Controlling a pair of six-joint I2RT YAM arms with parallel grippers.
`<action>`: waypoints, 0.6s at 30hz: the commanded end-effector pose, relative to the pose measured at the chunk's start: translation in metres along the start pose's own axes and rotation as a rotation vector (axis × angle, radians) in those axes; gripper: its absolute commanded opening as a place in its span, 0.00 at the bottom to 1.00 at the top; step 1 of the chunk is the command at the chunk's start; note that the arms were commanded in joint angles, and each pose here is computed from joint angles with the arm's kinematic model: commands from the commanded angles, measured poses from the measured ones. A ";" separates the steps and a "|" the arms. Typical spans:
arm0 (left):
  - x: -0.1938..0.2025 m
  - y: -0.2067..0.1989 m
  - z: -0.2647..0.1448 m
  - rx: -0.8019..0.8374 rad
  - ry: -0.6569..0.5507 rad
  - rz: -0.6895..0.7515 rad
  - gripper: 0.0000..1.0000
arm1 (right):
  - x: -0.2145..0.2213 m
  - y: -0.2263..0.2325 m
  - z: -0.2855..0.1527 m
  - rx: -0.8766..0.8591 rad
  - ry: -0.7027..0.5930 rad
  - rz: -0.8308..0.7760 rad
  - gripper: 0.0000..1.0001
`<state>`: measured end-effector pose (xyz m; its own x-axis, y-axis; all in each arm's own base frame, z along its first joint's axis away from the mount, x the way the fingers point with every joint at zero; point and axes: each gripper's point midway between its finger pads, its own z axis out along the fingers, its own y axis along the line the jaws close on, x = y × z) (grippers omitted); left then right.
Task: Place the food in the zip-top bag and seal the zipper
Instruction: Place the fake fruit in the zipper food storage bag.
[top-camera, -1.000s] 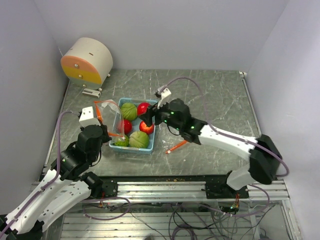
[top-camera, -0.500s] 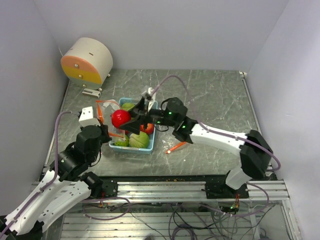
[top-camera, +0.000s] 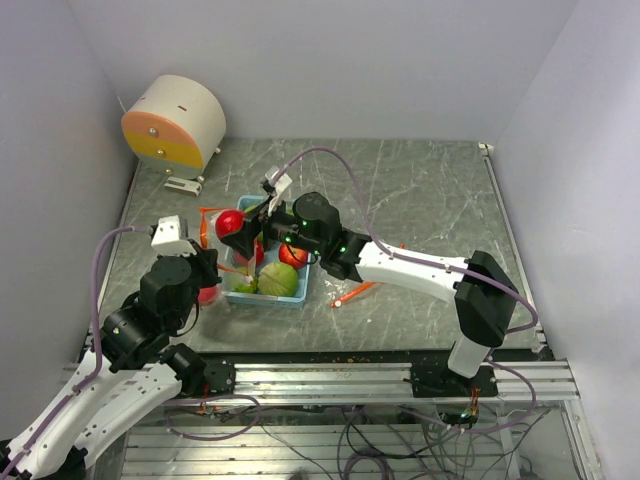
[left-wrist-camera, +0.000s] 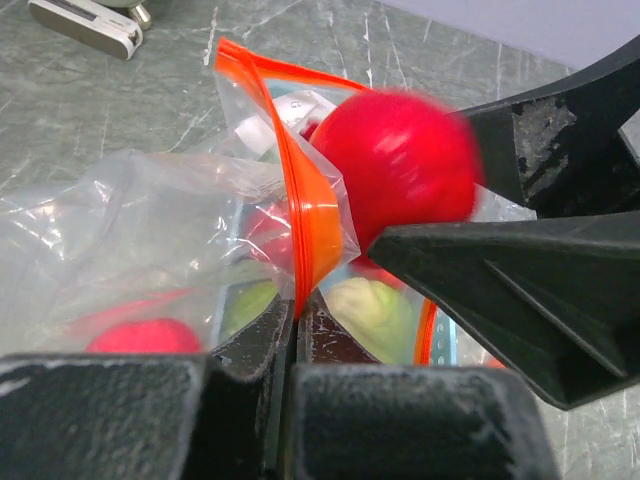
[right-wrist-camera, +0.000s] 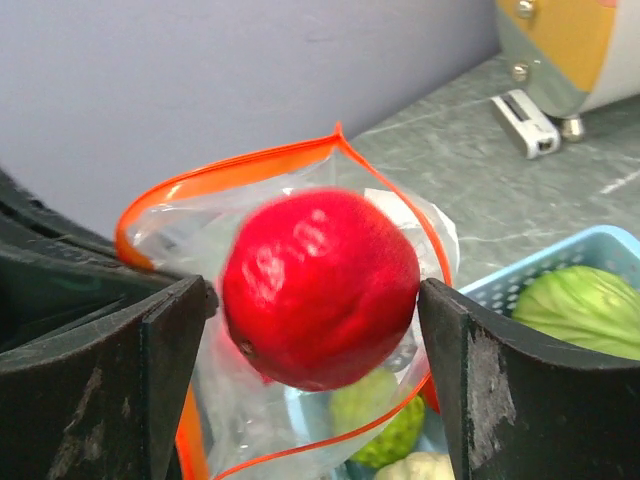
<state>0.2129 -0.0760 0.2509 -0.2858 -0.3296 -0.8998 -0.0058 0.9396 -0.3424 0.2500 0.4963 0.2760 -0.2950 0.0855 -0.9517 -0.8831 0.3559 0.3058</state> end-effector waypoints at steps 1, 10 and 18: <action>-0.010 -0.013 0.000 0.052 -0.026 -0.019 0.07 | 0.007 -0.027 -0.002 0.168 0.042 -0.058 0.88; -0.011 -0.010 0.001 0.034 -0.031 -0.016 0.07 | 0.001 -0.017 -0.018 0.125 0.033 -0.085 1.00; -0.024 0.016 -0.005 -0.114 -0.054 0.014 0.07 | -0.027 -0.033 -0.072 0.283 -0.053 -0.105 1.00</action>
<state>0.2150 -0.0677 0.2498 -0.2871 -0.3112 -0.9059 -0.0556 0.9496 -0.3085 0.2510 0.4442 0.2646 -0.2467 0.0171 -0.9689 -0.8241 0.5223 0.2191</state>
